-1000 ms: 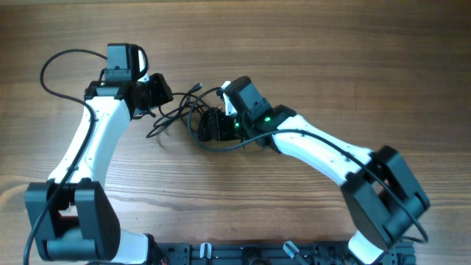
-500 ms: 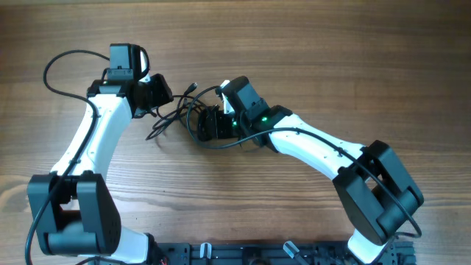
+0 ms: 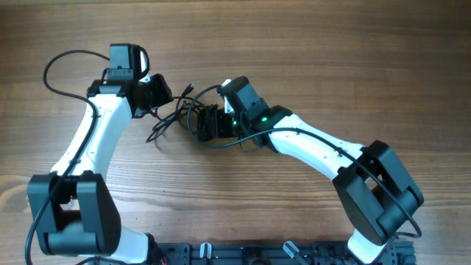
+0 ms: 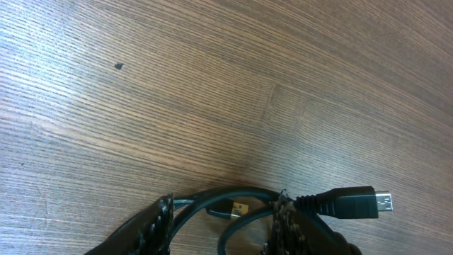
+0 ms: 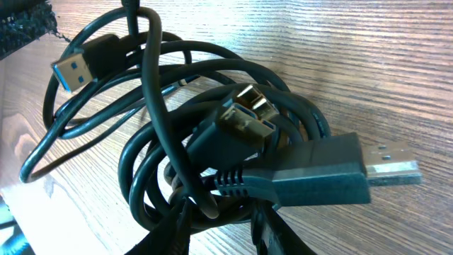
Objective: Untangle cables
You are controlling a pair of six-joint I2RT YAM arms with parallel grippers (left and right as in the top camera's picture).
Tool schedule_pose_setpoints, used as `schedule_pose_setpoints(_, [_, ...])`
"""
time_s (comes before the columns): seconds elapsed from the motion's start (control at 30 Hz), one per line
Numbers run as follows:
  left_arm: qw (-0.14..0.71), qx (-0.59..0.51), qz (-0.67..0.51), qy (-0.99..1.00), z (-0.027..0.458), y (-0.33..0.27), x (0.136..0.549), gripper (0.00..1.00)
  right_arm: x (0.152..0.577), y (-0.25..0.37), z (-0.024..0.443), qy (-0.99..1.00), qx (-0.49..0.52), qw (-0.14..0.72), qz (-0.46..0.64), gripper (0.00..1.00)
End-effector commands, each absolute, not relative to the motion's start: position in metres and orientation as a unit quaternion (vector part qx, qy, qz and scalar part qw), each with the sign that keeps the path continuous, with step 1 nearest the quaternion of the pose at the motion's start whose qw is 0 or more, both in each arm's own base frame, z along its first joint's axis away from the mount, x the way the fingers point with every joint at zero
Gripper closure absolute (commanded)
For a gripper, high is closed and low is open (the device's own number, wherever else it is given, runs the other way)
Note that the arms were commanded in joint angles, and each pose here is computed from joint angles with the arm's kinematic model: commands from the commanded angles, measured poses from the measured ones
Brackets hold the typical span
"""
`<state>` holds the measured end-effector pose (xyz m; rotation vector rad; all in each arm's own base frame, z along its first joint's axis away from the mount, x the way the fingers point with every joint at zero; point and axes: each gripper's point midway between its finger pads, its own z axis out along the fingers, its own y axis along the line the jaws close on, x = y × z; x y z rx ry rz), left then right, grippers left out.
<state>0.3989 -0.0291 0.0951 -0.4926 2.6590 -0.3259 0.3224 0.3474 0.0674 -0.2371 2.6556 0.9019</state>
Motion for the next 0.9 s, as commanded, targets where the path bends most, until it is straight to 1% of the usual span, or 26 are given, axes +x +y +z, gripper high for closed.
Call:
schedule_pose_setpoints(0.0, [0.211,-0.182,-0.119,0.953,0.097,-0.027,0.404,0.52,0.319,0.352,0.057,0.935,-0.079,0.159,0.307,0.7])
schedule_pose_setpoints(0.1, [0.211,-0.182,-0.119,0.953,0.097,-0.027,0.404,0.52,0.318,0.355,0.057,0.935,-0.08,0.163,0.304,0.7])
schedule_pose_setpoints(0.23, [0.211,-0.182,-0.119,0.953,0.097,-0.027,0.404,0.52,0.321,0.353,0.056,0.94,-0.053,0.171,0.291,0.7])
schedule_pose_setpoints(0.43, [0.211,-0.182,-0.119,0.953,0.097,-0.027,0.404,0.52,0.325,0.352,0.054,0.941,-0.05,0.19,0.276,0.7])
schedule_pose_setpoints(0.57, [0.211,-0.182,-0.119,0.953,0.097,-0.027,0.404,0.52,0.323,0.359,0.041,0.941,-0.055,0.187,0.276,0.71])
schedule_pose_setpoints(0.67, [0.211,-0.182,-0.118,0.953,0.097,-0.027,0.404,0.52,0.323,0.363,0.023,0.944,-0.037,0.175,0.276,0.71])
schedule_pose_setpoints(0.7, [0.211,-0.182,-0.118,0.953,0.097,-0.027,0.404,0.52,0.323,0.364,0.02,0.945,-0.037,0.174,0.275,0.75])
schedule_pose_setpoints(0.73, [0.211,-0.182,-0.118,0.953,0.097,-0.027,0.404,0.52,0.324,0.364,0.017,0.945,-0.037,0.174,0.274,0.81])
schedule_pose_setpoints(0.77, [0.211,-0.182,-0.118,0.953,0.097,-0.027,0.404,0.52,0.324,0.363,0.016,0.945,-0.037,0.174,0.274,0.91])
schedule_pose_setpoints(0.8, [0.211,-0.182,-0.118,0.953,0.097,-0.027,0.404,0.52,0.325,0.363,0.017,0.945,-0.039,0.175,0.273,0.96])
schedule_pose_setpoints(0.87, [0.211,-0.182,-0.118,0.953,0.097,-0.027,0.404,0.52,0.328,0.364,0.025,0.941,-0.051,0.189,0.275,0.96])
